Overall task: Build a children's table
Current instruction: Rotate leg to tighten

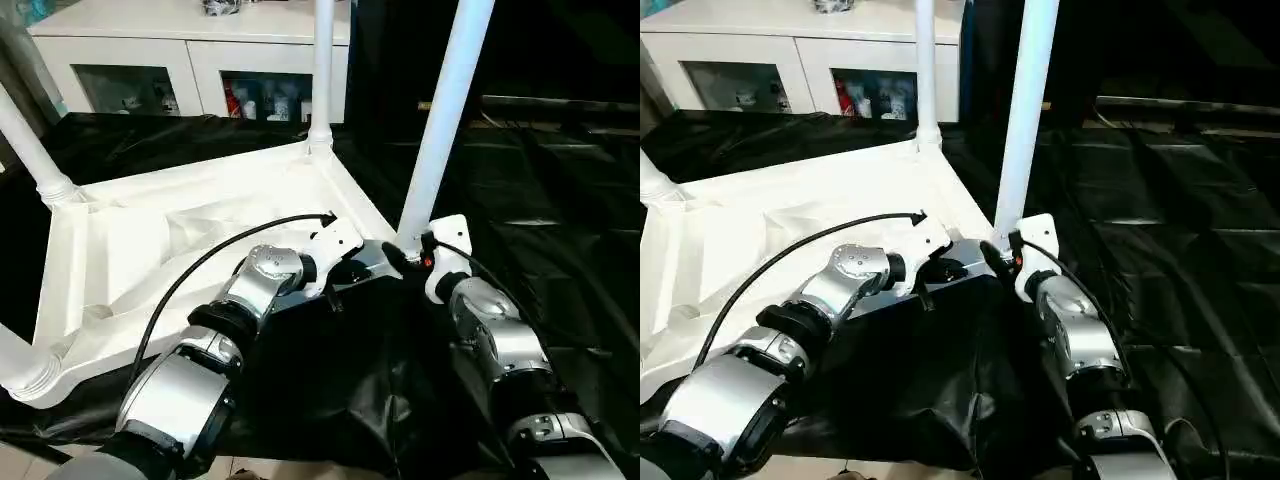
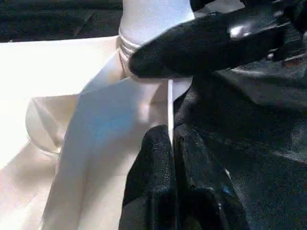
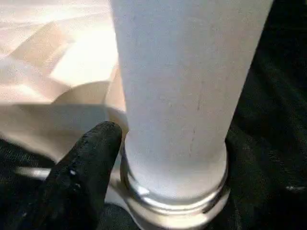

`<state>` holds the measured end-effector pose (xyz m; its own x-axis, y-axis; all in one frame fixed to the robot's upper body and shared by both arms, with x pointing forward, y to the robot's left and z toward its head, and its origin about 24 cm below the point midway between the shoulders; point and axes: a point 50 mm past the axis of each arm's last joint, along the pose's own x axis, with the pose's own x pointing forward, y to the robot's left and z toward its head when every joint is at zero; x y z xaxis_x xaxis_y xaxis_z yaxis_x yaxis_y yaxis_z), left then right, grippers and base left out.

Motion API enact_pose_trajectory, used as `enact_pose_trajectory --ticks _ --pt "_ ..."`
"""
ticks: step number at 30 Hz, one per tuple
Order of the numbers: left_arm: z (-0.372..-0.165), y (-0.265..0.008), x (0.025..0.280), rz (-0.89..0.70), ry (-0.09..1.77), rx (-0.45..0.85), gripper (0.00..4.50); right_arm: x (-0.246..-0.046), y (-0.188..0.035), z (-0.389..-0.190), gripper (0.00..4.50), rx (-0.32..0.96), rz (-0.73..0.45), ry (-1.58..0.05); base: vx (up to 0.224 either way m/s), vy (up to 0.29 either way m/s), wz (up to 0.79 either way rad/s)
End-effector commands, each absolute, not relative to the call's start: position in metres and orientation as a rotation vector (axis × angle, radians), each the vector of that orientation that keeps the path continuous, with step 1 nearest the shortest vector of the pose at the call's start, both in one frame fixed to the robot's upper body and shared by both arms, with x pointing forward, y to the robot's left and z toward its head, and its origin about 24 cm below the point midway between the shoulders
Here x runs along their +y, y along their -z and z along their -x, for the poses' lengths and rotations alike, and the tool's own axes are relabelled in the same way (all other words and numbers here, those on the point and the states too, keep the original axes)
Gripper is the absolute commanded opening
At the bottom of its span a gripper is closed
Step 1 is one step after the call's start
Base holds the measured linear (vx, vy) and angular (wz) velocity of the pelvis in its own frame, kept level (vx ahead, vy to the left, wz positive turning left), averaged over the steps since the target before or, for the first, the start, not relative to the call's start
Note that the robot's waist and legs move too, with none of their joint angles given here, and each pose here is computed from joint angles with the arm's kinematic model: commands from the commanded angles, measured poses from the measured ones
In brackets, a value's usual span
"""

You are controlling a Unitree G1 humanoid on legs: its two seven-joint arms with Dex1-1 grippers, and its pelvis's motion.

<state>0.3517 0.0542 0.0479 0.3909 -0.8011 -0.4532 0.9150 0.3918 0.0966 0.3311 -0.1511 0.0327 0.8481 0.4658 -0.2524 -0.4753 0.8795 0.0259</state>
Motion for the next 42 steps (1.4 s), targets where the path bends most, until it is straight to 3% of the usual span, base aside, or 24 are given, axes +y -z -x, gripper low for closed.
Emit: enact_pose_trajectory --ticks 1,5,6,11,19,22,23,31,38,42 --pt "-0.35 -0.06 0.048 -0.371 1.231 0.298 0.0 -0.13 -0.037 -0.318 3.72 0.251 0.054 -0.802 0.0 0.0 0.0" --pt "-0.344 -0.058 0.058 -0.391 1.347 0.315 0.0 -0.143 -0.043 -0.308 3.72 0.259 0.107 -0.971 0.0 0.0 0.0" --pt "-0.339 -0.057 0.066 -0.412 1.418 0.323 0.0 -0.152 -0.047 -0.3 3.72 0.274 0.136 -1.078 0.0 0.0 0.0" --pt "-0.33 -0.056 0.081 -0.381 1.549 0.347 0.0 -0.171 -0.054 -0.296 3.72 0.299 0.187 -1.164 0.0 0.0 0.0" --pt "-0.326 -0.058 0.094 -0.391 1.597 0.375 0.0 -0.173 -0.057 -0.295 3.58 0.308 0.199 -1.206 0.0 0.0 0.0" --pt "-0.327 -0.058 0.096 -0.4 1.59 0.372 0.0 -0.172 -0.055 -0.294 3.37 0.318 0.203 -1.225 0.0 0.0 0.0" --pt "-0.327 -0.059 0.097 -0.401 1.588 0.37 0.0 -0.171 -0.054 -0.293 3.11 0.323 0.202 -1.238 0.0 0.0 0.0" --pt "-0.329 -0.06 0.094 -0.402 1.549 0.347 0.0 -0.167 -0.049 -0.289 2.72 0.332 0.169 -1.237 0.0 0.0 0.0" --pt "-0.349 -0.058 0.073 -0.374 1.238 0.323 0.0 -0.162 -0.018 -0.3 2.67 0.376 0.07 -0.803 0.0 0.0 0.0" --pt "-0.353 -0.058 0.042 -0.348 1.112 0.311 0.0 -0.148 -0.003 -0.312 2.66 0.407 -0.114 -0.432 0.0 0.0 0.0"
